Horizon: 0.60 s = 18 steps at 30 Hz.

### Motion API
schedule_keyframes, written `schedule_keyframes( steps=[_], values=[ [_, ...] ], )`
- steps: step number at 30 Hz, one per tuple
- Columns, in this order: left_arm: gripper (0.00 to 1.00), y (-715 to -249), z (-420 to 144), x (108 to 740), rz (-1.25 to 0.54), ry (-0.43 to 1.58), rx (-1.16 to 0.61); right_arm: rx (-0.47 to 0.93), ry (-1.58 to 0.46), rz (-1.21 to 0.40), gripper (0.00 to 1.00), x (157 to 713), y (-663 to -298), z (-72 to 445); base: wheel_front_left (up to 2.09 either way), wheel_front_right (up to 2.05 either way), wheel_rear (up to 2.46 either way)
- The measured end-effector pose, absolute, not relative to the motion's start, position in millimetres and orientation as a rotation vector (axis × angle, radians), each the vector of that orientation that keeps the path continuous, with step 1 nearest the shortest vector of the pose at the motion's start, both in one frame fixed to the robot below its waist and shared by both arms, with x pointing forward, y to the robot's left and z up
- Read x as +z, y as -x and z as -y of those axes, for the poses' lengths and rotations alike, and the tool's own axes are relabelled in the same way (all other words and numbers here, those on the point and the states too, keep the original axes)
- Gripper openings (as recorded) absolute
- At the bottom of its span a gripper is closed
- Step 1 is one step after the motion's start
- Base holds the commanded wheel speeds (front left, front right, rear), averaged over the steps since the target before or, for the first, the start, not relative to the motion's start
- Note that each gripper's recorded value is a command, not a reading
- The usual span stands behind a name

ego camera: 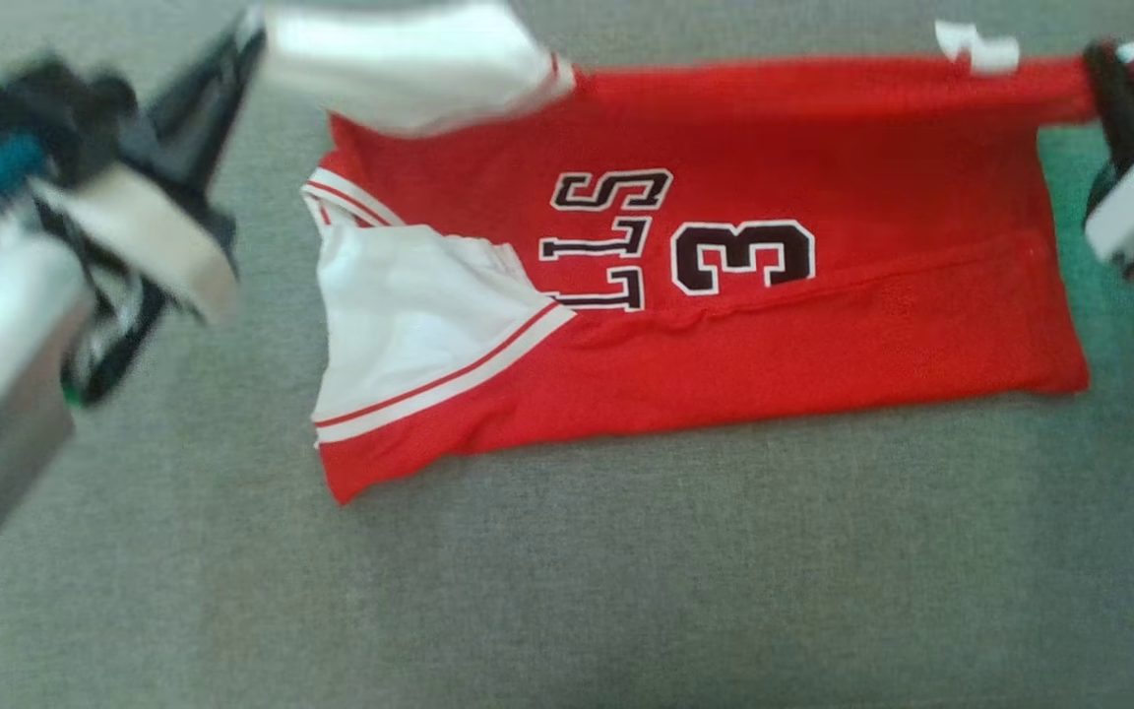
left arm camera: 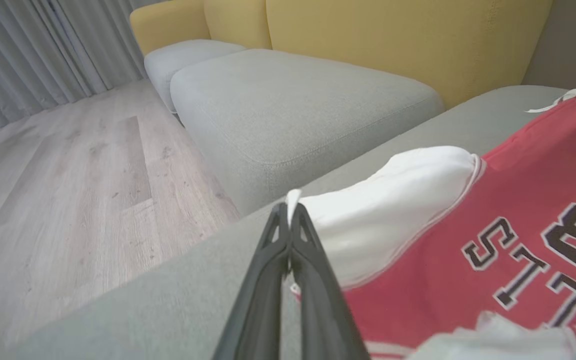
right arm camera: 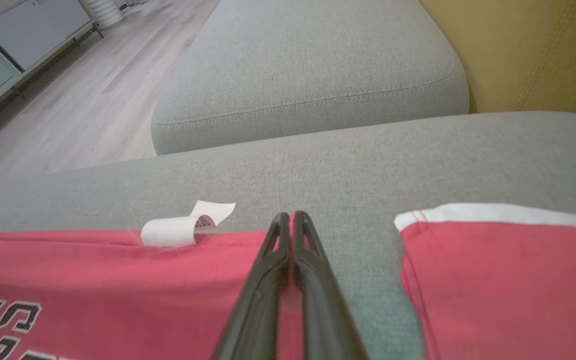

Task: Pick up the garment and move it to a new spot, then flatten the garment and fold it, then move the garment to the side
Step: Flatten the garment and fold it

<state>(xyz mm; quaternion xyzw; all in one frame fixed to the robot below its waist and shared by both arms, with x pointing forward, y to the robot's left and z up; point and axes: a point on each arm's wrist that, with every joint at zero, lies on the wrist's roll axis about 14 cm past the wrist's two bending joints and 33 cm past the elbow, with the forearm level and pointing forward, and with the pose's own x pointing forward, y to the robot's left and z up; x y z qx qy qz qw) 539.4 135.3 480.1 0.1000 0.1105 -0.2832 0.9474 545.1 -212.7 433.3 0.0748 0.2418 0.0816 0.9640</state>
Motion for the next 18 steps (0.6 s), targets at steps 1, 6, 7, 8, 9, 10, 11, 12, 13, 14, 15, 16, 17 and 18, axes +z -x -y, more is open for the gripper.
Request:
schedule_keyframes(
  steps=[1, 6, 7, 8, 9, 10, 11, 12, 13, 14, 15, 16, 17, 18],
  values=[
    [0.0, -531, -137, 478, -0.235, -0.19, -0.571, 0.166, -0.154, -0.494, 0.0, 432, -540, 212, 0.0, 0.0, 0.0],
    [0.0, -487, -142, 471, -0.26, -0.14, -0.548, 0.163, -0.181, -0.517, 0.0, 423, -513, 212, 0.0, 0.0, 0.0],
    [0.0, -479, -142, 470, -0.267, -0.131, -0.546, 0.162, -0.184, -0.52, 0.0, 422, -509, 212, 0.0, 0.0, 0.0],
    [0.0, -470, -141, 468, -0.276, -0.124, -0.545, 0.161, -0.187, -0.522, 0.0, 421, -504, 213, 0.0, 0.0, 0.0],
    [0.0, -461, -140, 467, -0.282, -0.118, -0.548, 0.16, -0.191, -0.524, 0.0, 420, -500, 213, 0.0, 0.0, 0.0],
    [0.0, -454, -138, 466, -0.286, -0.106, -0.547, 0.16, -0.195, -0.523, 0.0, 420, -496, 213, 0.0, 0.0, 0.0],
    [0.0, -447, -137, 465, -0.293, -0.09, -0.544, 0.159, -0.199, -0.523, 0.0, 420, -493, 213, 0.0, 0.0, 0.0],
    [0.0, -440, -136, 463, -0.299, -0.084, -0.542, 0.159, -0.201, -0.524, 0.0, 419, -490, 213, 0.0, 0.0, 0.0],
    [0.0, -434, -135, 461, -0.308, -0.073, -0.542, 0.157, -0.204, -0.526, 0.0, 418, -487, 213, 0.0, 0.0, 0.0],
    [0.0, -428, -133, 459, -0.316, -0.064, -0.541, 0.153, -0.208, -0.53, 0.0, 417, -483, 215, 0.0, 0.0, 0.0],
    [0.0, -422, -132, 457, -0.325, -0.06, -0.542, 0.15, -0.212, -0.537, 0.0, 415, -480, 216, 0.0, 0.0, 0.0],
    [0.0, -416, -131, 454, -0.336, -0.056, -0.543, 0.145, -0.215, -0.543, 0.0, 412, -476, 217, 0.0, 0.0, 0.0],
    [0.0, -411, -131, 452, -0.344, -0.053, -0.539, 0.141, -0.219, -0.554, 0.0, 410, -472, 218, 0.0, 0.0, 0.0],
    [0.0, -408, -131, 450, -0.349, -0.047, -0.539, 0.137, -0.224, -0.561, 0.0, 407, -468, 218, 0.0, 0.0, 0.0]
  ],
)
